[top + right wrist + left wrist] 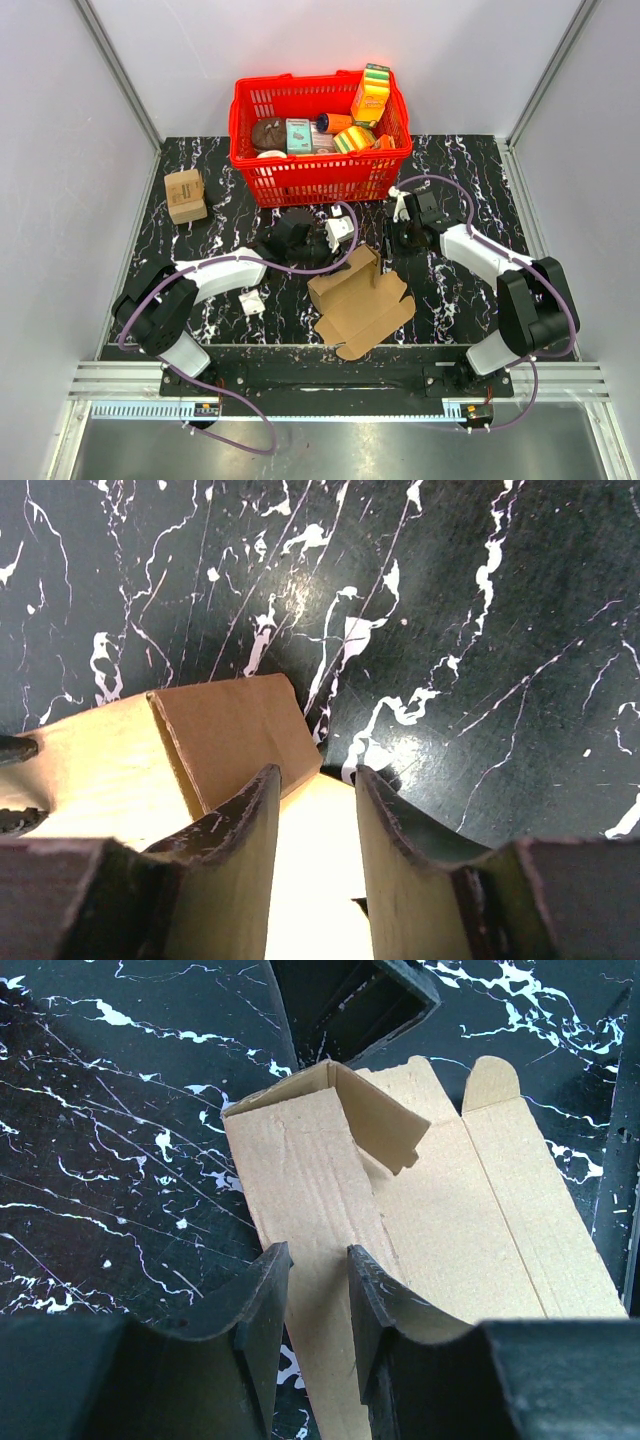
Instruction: Fold the paper box
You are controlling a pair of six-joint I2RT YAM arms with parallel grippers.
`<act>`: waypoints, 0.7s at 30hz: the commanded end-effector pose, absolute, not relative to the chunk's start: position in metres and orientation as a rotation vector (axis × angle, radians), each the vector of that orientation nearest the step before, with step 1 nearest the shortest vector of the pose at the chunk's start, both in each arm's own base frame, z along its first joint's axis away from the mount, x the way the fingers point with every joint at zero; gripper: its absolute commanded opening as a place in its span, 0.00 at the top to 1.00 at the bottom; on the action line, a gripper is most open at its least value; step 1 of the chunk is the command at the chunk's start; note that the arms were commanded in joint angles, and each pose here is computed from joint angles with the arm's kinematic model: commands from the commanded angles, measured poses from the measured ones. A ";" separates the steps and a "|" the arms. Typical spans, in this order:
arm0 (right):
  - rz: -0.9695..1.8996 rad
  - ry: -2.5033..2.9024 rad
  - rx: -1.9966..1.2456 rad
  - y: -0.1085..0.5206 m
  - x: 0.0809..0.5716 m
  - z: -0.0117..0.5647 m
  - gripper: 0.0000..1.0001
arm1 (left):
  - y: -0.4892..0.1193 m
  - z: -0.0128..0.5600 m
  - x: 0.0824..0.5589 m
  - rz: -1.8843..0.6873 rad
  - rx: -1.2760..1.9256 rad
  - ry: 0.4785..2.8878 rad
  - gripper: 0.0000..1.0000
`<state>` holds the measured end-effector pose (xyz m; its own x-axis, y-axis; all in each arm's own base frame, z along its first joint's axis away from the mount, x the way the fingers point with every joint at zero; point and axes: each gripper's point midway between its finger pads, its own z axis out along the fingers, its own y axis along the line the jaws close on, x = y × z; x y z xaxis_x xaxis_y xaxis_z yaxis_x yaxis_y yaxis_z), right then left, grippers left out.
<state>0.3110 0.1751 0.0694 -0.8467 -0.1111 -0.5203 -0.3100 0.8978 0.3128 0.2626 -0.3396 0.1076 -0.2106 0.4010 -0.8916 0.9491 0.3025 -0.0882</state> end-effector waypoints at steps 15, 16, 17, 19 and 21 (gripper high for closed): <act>0.674 2.598 -0.409 0.187 0.290 0.069 0.61 | -0.340 0.100 0.265 -0.839 1.234 1.797 0.65; 0.679 2.592 -0.415 0.188 0.291 0.069 0.61 | -0.340 0.099 0.264 -0.839 1.235 1.800 0.65; 0.681 2.590 -0.416 0.188 0.291 0.069 0.62 | -0.340 0.099 0.264 -0.842 1.234 1.801 0.65; 0.692 2.580 -0.420 0.190 0.291 0.070 0.61 | -0.340 0.100 0.264 -0.840 1.236 1.798 0.65; 0.700 2.571 -0.423 0.191 0.291 0.071 0.61 | -0.340 0.099 0.264 -0.840 1.236 1.800 0.65</act>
<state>0.2899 0.1821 0.0662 -0.8714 -0.1643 -0.4622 -0.3574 0.8581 0.3687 0.2628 -0.3396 0.1073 -0.2113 0.4022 -0.8908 0.9488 0.3034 -0.0881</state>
